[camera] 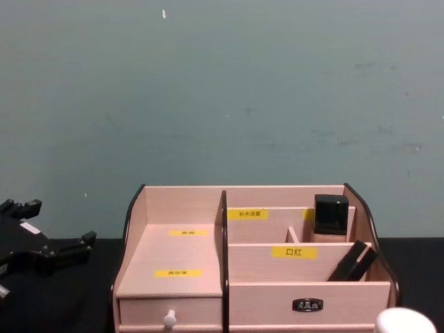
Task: Pick up the facial cleanser and watermelon frost from the table and place them into the tiered storage box.
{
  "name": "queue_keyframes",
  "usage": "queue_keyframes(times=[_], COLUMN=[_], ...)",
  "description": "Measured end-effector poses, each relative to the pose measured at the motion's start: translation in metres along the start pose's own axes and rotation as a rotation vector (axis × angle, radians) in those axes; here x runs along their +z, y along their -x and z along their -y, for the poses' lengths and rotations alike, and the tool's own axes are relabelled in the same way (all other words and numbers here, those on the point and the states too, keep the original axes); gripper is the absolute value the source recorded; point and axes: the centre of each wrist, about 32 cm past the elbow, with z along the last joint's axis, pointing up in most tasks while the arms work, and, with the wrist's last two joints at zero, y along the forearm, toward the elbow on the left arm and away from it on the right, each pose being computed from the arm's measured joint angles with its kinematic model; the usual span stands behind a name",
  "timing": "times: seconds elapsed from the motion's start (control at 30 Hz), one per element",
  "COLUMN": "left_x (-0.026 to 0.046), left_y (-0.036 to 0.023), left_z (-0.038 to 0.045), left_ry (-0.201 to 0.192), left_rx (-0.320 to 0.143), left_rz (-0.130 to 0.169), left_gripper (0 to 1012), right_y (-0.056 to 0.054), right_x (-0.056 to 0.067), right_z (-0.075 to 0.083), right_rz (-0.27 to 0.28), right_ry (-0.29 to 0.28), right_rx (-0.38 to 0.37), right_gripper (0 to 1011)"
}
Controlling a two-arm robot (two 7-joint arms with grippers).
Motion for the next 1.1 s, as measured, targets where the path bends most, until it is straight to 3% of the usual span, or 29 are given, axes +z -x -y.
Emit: queue_keyframes(times=[0.63, 0.77, 1.03, 1.1], left_x=[0.0, 0.0, 0.0, 0.0], left_y=[0.0, 0.0, 0.0, 0.0], left_z=[0.0, 0.0, 0.0, 0.0], left_ry=[0.0, 0.0, 0.0, 0.0], left_rx=[0.0, 0.0, 0.0, 0.0], left_rz=[0.0, 0.0, 0.0, 0.0], left_gripper=[1001, 1001, 1001, 1001], right_y=[0.0006, 0.0006, 0.0005, 0.0005], right_x=[0.0003, 0.0003, 0.0004, 0.0004], right_z=[-0.0008, -0.0007, -0.0005, -0.0004], right_rz=[0.003, 0.003, 0.002, 0.002], right_ry=[0.001, 0.001, 0.0, 0.0], right_rx=[-0.008, -0.007, -0.007, -0.006], right_gripper=[1002, 942, 724, 715])
